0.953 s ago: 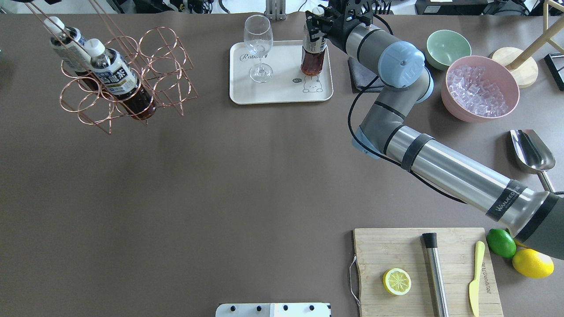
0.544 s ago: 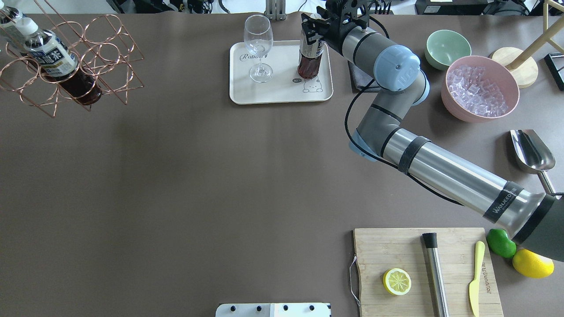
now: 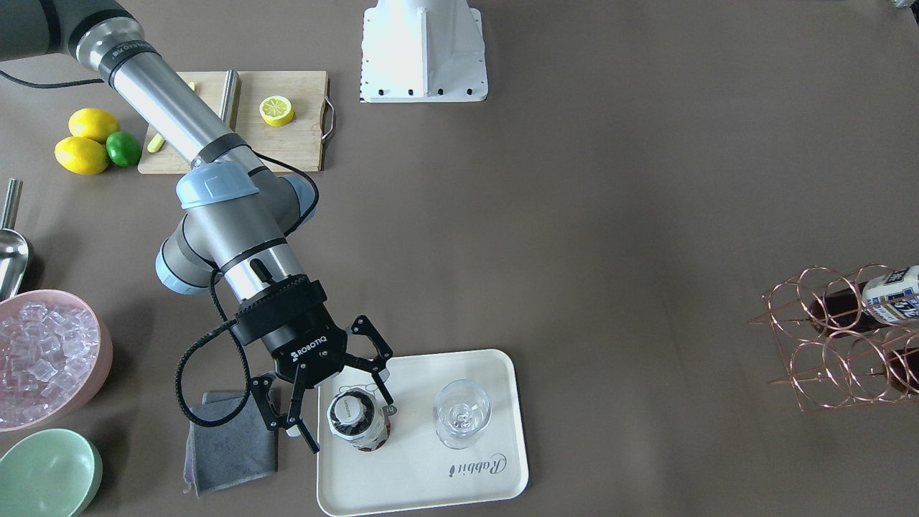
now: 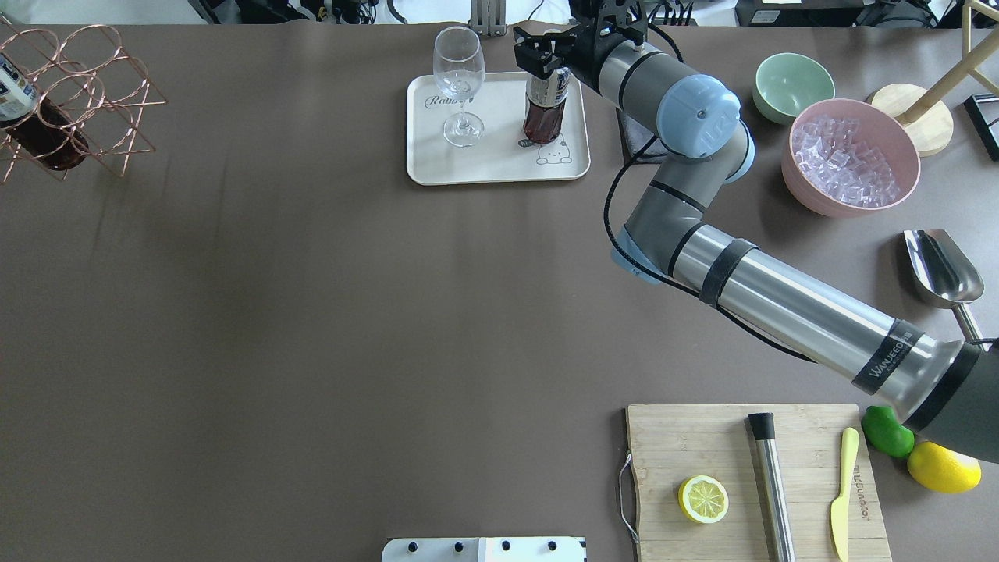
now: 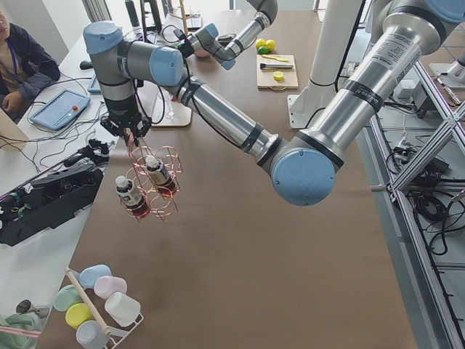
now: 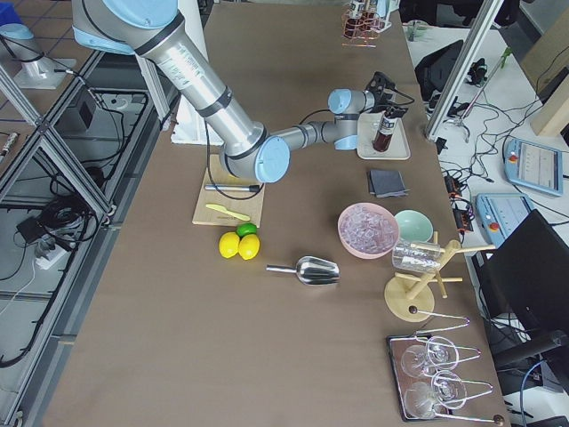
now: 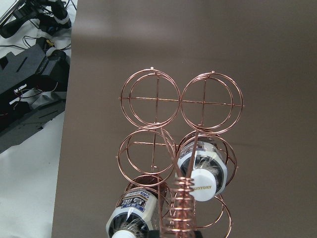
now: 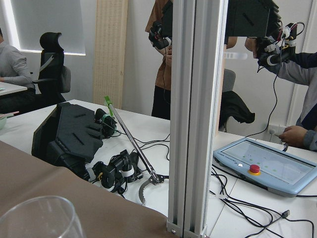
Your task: Take tea from basket to plate
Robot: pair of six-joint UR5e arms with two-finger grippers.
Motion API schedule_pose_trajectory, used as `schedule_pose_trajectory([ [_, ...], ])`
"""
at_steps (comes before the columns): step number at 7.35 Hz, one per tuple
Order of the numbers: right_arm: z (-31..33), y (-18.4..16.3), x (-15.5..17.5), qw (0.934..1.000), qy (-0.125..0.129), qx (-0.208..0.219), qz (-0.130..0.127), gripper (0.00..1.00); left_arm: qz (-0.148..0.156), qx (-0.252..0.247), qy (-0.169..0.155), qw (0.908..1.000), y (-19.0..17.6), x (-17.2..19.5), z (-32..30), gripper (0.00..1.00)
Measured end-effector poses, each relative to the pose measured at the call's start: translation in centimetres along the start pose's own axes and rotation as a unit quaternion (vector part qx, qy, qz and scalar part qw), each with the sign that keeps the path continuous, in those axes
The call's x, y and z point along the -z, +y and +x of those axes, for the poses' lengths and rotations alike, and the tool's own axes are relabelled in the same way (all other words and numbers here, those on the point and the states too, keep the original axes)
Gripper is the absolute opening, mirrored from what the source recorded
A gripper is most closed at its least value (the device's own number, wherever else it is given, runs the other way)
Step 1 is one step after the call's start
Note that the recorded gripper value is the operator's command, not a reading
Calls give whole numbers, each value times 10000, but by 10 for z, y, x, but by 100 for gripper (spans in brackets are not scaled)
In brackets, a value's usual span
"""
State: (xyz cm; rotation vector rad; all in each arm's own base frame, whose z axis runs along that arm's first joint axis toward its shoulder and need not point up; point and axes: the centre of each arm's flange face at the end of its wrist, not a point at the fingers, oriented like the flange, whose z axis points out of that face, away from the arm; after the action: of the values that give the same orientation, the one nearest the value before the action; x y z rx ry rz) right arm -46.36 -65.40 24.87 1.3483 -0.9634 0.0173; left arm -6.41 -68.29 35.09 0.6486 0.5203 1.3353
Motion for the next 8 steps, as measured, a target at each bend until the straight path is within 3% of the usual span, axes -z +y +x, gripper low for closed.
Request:
schedule_pose_trajectory([
  [2,-8,-45,12,9997,-238,-75,-34,100,-3,-149,-25,9999,51,-42,-17,0],
  [4,32,-109,37,9967,-204,-363,-693,100,-11,-205,0,9998,77,-72,-14,0],
  [5,64,-118,53,9924,-12,-612,-1070,100,-20,-221,6,9998,86,-84,-14,0],
  [6,113,-120,76,9816,393,-881,-1647,100,-29,-234,1,9997,95,-95,-15,0],
  [7,168,-123,100,9591,969,-1199,-2372,100,-32,-247,-8,9997,99,-100,-16,0],
  [8,211,-127,122,9277,1490,-1591,-3030,100,-32,-252,-12,9997,100,-102,-17,29],
])
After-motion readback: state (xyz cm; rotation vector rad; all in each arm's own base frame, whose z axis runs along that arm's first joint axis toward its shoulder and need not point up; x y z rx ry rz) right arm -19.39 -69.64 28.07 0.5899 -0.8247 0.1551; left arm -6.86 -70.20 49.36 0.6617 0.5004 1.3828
